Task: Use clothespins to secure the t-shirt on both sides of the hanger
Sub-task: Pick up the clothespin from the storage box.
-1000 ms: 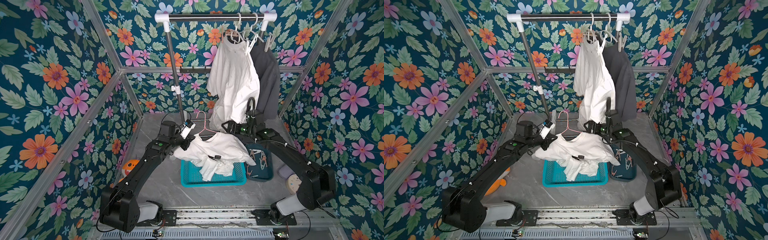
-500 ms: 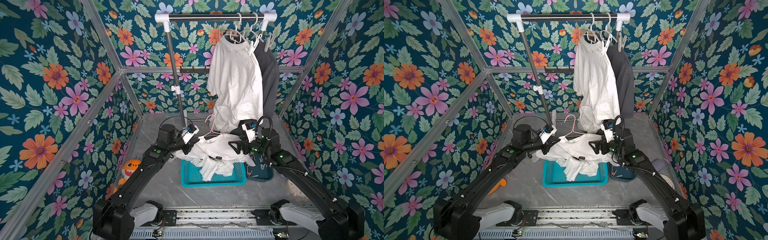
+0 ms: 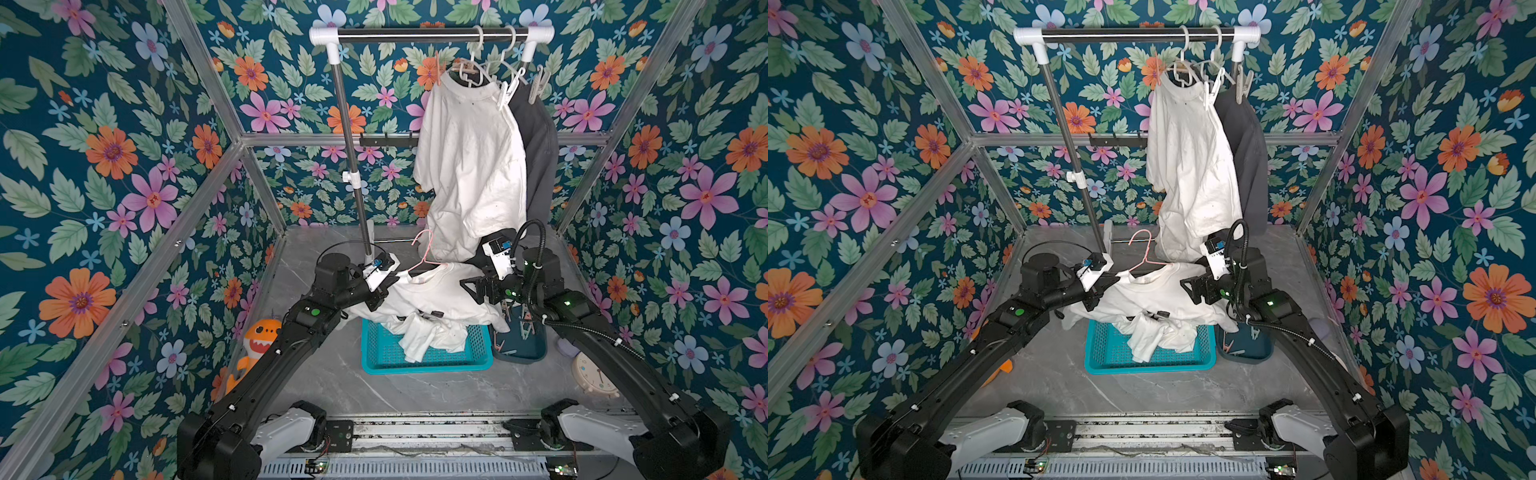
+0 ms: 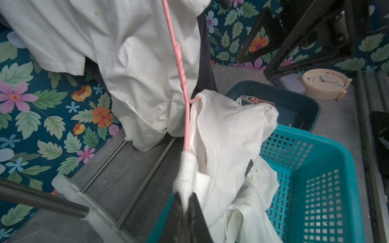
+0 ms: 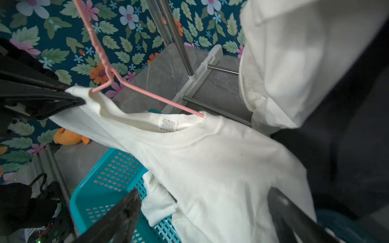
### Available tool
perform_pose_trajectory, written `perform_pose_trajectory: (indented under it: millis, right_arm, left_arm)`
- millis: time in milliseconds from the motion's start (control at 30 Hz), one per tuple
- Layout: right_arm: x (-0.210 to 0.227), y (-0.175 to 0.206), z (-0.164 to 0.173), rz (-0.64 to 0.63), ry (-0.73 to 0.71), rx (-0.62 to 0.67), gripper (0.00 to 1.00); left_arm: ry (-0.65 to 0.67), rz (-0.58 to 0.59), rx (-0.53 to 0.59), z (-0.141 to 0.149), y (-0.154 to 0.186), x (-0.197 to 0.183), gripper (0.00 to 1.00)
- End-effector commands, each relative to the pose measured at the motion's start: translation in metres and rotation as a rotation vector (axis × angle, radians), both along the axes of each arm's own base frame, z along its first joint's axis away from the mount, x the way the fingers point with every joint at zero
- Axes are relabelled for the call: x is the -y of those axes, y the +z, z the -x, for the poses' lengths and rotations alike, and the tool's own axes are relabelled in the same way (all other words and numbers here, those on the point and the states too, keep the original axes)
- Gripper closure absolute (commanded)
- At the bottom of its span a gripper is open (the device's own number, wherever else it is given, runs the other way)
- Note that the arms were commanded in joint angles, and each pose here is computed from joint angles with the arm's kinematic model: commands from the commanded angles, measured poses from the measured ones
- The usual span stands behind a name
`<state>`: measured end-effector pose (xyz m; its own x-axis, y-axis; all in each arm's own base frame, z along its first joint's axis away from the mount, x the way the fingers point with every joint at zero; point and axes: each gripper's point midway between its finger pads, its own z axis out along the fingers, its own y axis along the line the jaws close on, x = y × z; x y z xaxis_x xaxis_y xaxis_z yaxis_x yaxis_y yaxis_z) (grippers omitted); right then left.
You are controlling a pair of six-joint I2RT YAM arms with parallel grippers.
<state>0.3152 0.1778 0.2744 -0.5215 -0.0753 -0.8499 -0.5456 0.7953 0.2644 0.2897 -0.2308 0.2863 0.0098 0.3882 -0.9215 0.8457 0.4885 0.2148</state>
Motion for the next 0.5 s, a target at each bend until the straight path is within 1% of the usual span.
perform_pose_trajectory:
  millis: [0, 167, 233, 333, 367, 467]
  right_arm:
    - [0.041, -0.019, 0.003, 0.008, -0.233, -0.135, 0.04]
    - [0.088, -0.040, 0.017, 0.026, -0.458, -0.268, 0.04]
    - [0.108, -0.054, 0.024, 0.032, -0.568, -0.378, 0.04]
    - [0.122, -0.076, 0.038, 0.069, -0.651, -0.499, 0.02]
    - [0.126, -0.083, 0.042, 0.082, -0.679, -0.524, 0.01]
    - [0.141, -0.108, 0.055, 0.132, -0.766, -0.598, 0.00]
  left_arm:
    - [0.001, -0.054, 0.049, 0.002, 0.003, -0.005, 1.00]
    - [0.020, -0.108, 0.056, 0.010, -0.002, -0.018, 1.00]
    - [0.038, -0.118, 0.070, 0.010, -0.004, -0.025, 1.00]
    - [0.061, -0.115, 0.092, 0.011, -0.002, -0.031, 1.00]
    - [0.060, -0.108, 0.094, 0.012, 0.000, -0.031, 1.00]
    - [0.044, -0.074, 0.095, 0.013, 0.007, -0.028, 1.00]
